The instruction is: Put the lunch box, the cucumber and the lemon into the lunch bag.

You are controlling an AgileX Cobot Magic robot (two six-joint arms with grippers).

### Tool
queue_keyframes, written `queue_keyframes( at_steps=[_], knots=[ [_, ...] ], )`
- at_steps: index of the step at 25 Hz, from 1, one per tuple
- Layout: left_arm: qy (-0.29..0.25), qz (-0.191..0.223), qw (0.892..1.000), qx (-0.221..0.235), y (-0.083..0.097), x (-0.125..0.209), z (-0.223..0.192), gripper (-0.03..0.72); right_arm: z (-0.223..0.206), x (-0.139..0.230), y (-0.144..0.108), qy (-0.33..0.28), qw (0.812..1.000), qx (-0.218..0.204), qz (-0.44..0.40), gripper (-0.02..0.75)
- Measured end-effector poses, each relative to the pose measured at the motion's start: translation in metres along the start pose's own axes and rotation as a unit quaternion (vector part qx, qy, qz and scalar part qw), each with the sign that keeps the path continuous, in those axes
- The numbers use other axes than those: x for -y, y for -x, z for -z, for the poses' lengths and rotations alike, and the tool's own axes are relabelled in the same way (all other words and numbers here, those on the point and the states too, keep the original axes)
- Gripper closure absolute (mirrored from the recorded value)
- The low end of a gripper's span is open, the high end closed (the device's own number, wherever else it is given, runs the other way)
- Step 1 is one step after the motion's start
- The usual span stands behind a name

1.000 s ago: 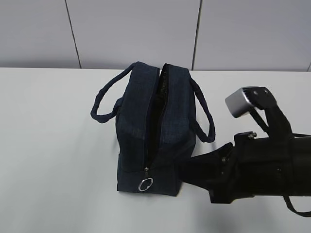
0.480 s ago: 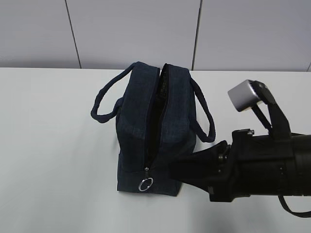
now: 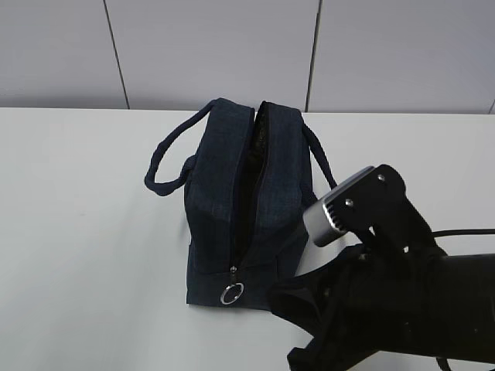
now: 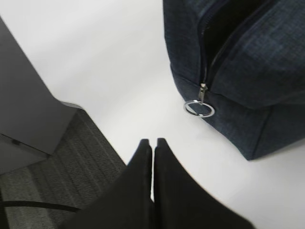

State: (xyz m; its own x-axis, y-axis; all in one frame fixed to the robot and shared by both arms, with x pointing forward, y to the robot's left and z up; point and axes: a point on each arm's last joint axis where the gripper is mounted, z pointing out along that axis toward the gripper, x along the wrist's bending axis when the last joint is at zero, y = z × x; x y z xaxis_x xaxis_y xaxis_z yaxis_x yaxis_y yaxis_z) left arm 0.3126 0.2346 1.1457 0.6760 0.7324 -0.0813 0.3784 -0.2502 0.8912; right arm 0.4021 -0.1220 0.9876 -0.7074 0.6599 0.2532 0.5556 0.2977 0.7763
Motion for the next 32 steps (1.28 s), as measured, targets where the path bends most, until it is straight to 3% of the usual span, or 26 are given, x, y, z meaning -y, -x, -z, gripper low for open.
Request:
queue_keyframes(
  at_steps=[3, 13, 16, 21, 25, 32],
  knots=[
    [0.000, -0.001, 1.000, -0.001, 0.000, 0.000, 0.000, 0.450, -0.002, -0.002, -0.007, -0.003, 1.000, 0.024, 0.007, 0.738],
    [-0.001, -0.001, 1.000, -0.001, 0.000, 0.000, 0.000, 0.450, -0.061, 0.001, -0.009, -0.072, 0.996, 0.026, -0.036, 0.727],
    [-0.001, -0.002, 1.000, -0.002, 0.000, 0.000, 0.000, 0.450, -0.065, -0.001, -0.012, -0.072, 0.996, 0.010, -0.043, 0.629],
    [-0.002, -0.004, 1.000, -0.004, -0.001, 0.000, 0.000, 0.450, -0.066, -0.005, -0.015, -0.065, 0.996, 0.002, -0.062, 0.344],
    [-0.002, -0.004, 1.000, -0.004, -0.001, 0.000, 0.000, 0.450, -0.066, -0.005, -0.009, -0.064, 0.992, 0.033, -0.102, 0.293],
    [-0.002, -0.004, 1.000, -0.004, -0.001, 0.000, 0.000, 0.450, -0.065, -0.005, 0.000, -0.052, 0.975, 0.089, -0.197, 0.286]
  ],
)
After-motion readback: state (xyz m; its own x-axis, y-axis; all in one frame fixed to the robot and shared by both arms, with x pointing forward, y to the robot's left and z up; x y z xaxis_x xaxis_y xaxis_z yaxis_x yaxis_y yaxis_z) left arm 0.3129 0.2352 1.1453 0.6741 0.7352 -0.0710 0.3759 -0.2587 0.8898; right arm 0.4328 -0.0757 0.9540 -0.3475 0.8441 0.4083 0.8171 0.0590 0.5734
